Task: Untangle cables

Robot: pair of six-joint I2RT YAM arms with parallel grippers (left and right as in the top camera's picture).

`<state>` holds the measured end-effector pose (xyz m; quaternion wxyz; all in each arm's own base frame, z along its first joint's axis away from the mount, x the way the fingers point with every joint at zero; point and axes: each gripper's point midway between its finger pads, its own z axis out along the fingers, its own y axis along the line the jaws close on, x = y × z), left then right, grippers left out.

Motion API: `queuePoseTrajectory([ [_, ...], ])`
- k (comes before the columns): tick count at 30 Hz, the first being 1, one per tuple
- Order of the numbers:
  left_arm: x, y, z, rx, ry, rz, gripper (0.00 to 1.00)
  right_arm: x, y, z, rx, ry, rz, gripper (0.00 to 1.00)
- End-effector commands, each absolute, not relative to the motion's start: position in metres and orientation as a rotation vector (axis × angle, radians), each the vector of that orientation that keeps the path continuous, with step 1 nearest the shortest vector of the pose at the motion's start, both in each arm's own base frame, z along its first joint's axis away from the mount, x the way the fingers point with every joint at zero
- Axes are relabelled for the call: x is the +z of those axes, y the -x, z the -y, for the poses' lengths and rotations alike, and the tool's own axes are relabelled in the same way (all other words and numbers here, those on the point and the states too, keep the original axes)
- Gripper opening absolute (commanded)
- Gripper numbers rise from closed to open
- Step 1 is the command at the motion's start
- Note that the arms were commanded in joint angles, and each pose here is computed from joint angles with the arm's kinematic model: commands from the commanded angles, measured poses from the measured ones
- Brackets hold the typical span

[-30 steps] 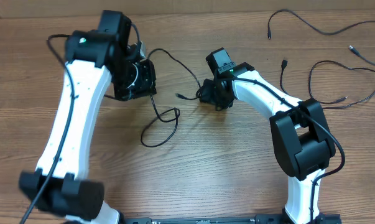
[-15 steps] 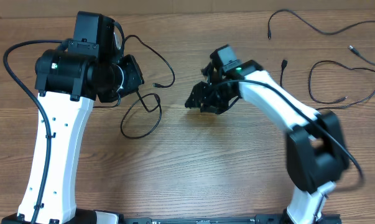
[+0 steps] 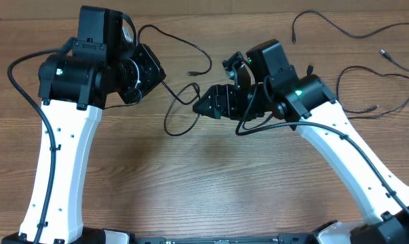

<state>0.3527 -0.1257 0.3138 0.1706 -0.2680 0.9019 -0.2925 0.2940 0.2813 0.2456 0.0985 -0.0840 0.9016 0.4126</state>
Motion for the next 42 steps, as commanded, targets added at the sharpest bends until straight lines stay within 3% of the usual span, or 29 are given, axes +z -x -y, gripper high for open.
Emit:
queuePoseTrajectory([
  [1, 0.327, -0.348, 0.136, -0.959, 0.843, -2.54, 0.04, 0.239, -0.298, -0.282, 1.099, 0.187, -2.686, 0.76],
  [6, 0.336, -0.339, 0.154, -1.126, 0.812, -2.565, 0.04, 0.218, -0.315, -0.26, 0.806, -0.021, -2.716, 0.77],
  [17, 0.35, -0.33, 0.17, -1.308, 0.763, -2.578, 0.04, 0.19, -0.319, -0.261, 0.749, -0.044, -2.792, 0.76],
  [22, 0.351, -0.329, 0.169, -1.325, 0.763, -2.579, 0.04, 0.17, -0.328, -0.25, 0.631, -0.103, -2.821, 0.62],
  [25, 0.357, -0.328, 0.164, -1.334, 0.719, -2.559, 0.04, 0.155, -0.338, -0.208, 0.365, -0.303, -2.824, 0.42],
  [27, 0.357, -0.327, 0.156, -1.314, 0.713, -2.551, 0.04, 0.151, -0.341, -0.184, 0.249, -0.395, -2.814, 0.33],
  [34, 0.335, -0.32, 0.097, -1.097, 0.829, -2.58, 0.04, 0.145, -0.349, -0.111, 0.179, -0.631, -2.852, 0.31],
  [38, 0.334, -0.315, 0.097, -1.079, 0.695, -2.61, 0.04, 0.152, -0.351, -0.134, 0.49, -0.423, -2.91, 0.36],
  [42, 0.33, -0.311, 0.104, -1.041, 0.628, -2.643, 0.04, 0.174, -0.347, -0.182, 0.887, -0.053, -2.857, 0.5],
])
